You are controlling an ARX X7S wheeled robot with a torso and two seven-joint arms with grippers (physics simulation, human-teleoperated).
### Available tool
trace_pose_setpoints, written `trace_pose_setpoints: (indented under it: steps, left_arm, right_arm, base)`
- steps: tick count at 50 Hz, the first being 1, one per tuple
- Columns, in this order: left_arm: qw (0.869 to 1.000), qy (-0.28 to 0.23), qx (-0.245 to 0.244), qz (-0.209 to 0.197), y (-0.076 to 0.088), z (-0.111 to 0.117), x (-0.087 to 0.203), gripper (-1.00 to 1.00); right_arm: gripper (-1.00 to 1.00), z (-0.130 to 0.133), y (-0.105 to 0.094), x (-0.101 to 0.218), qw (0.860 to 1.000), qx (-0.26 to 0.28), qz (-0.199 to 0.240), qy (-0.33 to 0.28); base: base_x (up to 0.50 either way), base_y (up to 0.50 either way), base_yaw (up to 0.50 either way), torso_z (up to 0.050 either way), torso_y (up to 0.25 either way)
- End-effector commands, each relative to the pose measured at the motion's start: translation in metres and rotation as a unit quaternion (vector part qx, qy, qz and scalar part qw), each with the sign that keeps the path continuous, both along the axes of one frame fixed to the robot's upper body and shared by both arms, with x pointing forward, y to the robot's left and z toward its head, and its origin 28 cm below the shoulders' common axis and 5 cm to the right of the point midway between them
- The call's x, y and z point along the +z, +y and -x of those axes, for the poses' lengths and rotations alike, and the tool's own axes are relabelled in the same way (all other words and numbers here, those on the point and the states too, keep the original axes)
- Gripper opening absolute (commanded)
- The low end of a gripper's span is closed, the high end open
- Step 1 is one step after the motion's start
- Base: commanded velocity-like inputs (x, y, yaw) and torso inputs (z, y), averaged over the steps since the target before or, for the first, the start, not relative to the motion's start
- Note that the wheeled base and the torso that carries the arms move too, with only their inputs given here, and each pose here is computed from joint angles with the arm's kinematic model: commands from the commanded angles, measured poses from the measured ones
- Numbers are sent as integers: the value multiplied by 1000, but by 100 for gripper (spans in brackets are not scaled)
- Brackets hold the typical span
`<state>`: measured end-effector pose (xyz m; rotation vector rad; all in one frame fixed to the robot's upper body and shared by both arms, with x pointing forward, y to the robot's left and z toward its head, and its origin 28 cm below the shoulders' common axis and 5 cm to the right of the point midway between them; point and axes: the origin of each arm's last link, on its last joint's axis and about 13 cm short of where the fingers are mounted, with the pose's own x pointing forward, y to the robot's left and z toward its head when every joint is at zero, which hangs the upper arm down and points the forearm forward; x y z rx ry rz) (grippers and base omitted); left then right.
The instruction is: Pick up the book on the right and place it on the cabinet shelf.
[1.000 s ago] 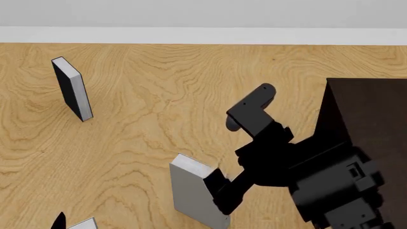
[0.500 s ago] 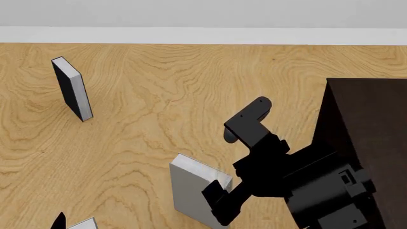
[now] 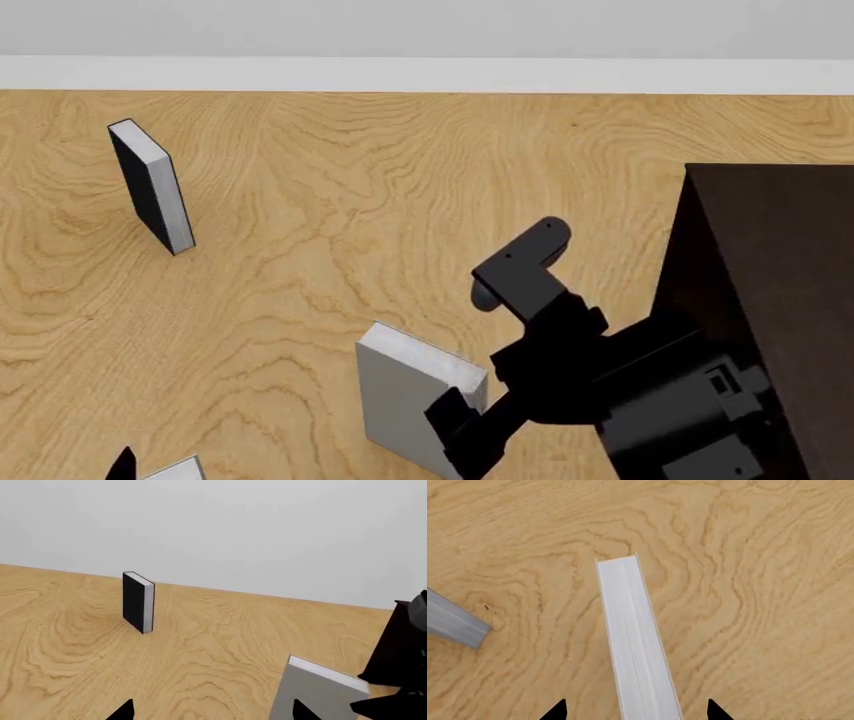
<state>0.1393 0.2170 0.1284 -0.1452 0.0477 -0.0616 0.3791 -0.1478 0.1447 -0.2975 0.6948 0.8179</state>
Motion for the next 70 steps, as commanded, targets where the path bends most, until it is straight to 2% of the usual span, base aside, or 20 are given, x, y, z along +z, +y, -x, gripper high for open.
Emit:
trace_pose_setpoints:
  steps: [1, 37, 38, 54, 58, 66, 70]
  left_arm:
    - [1000, 1, 0, 0, 0, 0, -1, 100]
    - [1000, 7, 1, 2, 1, -2, -3, 100]
    - [1000, 6, 1, 1, 1, -2, -3, 100]
    - [1000, 2, -1, 1, 0, 0, -1, 100]
    - [1000, 1, 0, 0, 1, 1, -1, 100]
    - [1000, 1, -1, 2, 0, 2, 0, 100]
    - [1000, 2, -1, 2, 0, 2, 0, 100]
  right_arm:
    - [100, -2, 0, -6, 1000, -4, 0, 5]
    - [100, -3, 1, -23, 1000, -2, 4, 22]
    - [-100, -3, 1, -24, 1000, -2, 6, 21]
    - [-100, -2, 1, -13, 1000, -26, 7, -10]
    - [-100, 0, 4, -5, 999, -15, 21, -45]
    - [-100, 16, 10, 16, 995, -6, 18, -95]
    - [-100, 26, 15, 23, 991, 2, 39, -128]
  base:
    - [0, 0, 0, 0, 0]
    - [0, 0, 0, 0, 0]
    - [0, 0, 0, 0, 0]
    - [0, 0, 0, 0, 0]
    - [0, 0, 0, 0, 0]
    - [0, 0, 0, 0, 1]
    - [0, 0, 0, 0, 0]
